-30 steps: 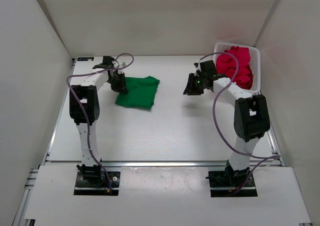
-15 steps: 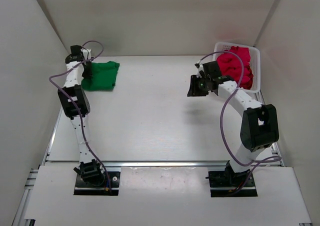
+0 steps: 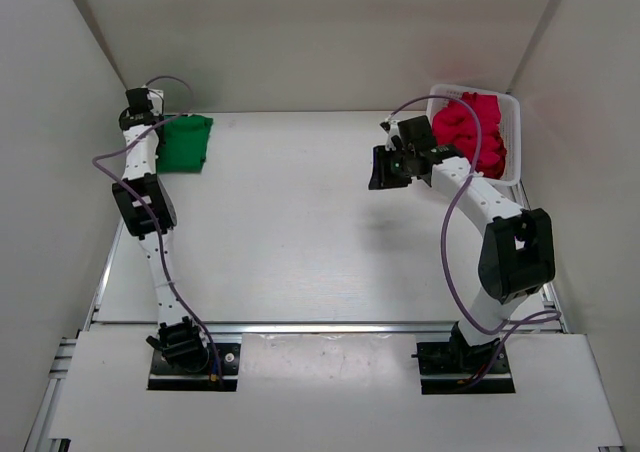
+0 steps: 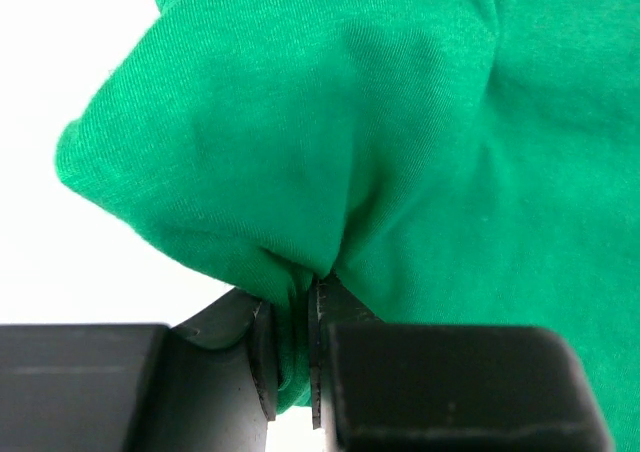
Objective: Fold and stack the t-shirts
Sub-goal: Put the neatly folded tshirt into the corner of the board with the left arm, then grab crumpled tshirt from bin with the right arm
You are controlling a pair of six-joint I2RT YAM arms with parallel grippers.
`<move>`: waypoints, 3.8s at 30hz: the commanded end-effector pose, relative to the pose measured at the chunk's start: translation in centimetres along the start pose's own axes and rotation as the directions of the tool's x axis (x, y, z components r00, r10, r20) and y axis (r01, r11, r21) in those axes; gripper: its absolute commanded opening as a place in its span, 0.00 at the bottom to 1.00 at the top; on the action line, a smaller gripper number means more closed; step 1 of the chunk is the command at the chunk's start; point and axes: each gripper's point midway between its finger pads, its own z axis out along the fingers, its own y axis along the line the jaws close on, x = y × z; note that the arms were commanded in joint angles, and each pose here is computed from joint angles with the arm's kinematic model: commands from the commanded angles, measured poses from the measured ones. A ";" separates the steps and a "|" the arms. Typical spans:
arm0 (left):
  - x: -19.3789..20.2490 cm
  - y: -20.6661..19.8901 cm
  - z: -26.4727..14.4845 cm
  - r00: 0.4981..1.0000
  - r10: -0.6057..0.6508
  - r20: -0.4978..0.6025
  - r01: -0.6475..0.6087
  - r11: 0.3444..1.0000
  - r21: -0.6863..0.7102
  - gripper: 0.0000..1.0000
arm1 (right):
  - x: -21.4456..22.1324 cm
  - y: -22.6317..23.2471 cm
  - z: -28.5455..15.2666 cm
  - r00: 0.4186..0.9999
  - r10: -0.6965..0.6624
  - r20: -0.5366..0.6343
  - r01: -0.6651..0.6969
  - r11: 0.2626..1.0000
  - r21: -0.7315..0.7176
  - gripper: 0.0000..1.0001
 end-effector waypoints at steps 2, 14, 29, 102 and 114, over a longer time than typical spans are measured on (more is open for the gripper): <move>-3.8 3.3 -0.8 0.992 0.023 0.125 -0.009 0.994 -0.110 0.00 | -2.1 0.3 -0.2 0.999 -0.025 0.030 0.025 1.000 -0.001 0.42; -3.2 7.3 -1.7 0.997 0.035 0.073 -0.011 0.953 -0.303 0.99 | -2.9 0.9 0.6 0.999 -0.012 0.030 0.013 0.999 -0.051 0.43; -7.3 -2.6 -12.2 0.987 -0.019 0.159 -0.006 0.988 0.152 0.99 | -6.7 0.3 -1.7 0.991 -0.006 0.130 0.008 1.000 -0.012 0.43; 9.7 -28.4 -26.9 0.939 0.331 -0.094 -0.159 0.658 0.736 0.99 | -7.5 -32.3 -6.9 0.910 0.248 0.332 -0.413 0.592 0.692 0.00; 8.9 -28.3 -27.1 0.945 0.317 -0.079 -0.159 0.657 0.737 0.99 | -20.1 -25.8 -20.4 0.773 -0.059 0.631 -0.478 0.600 0.642 0.00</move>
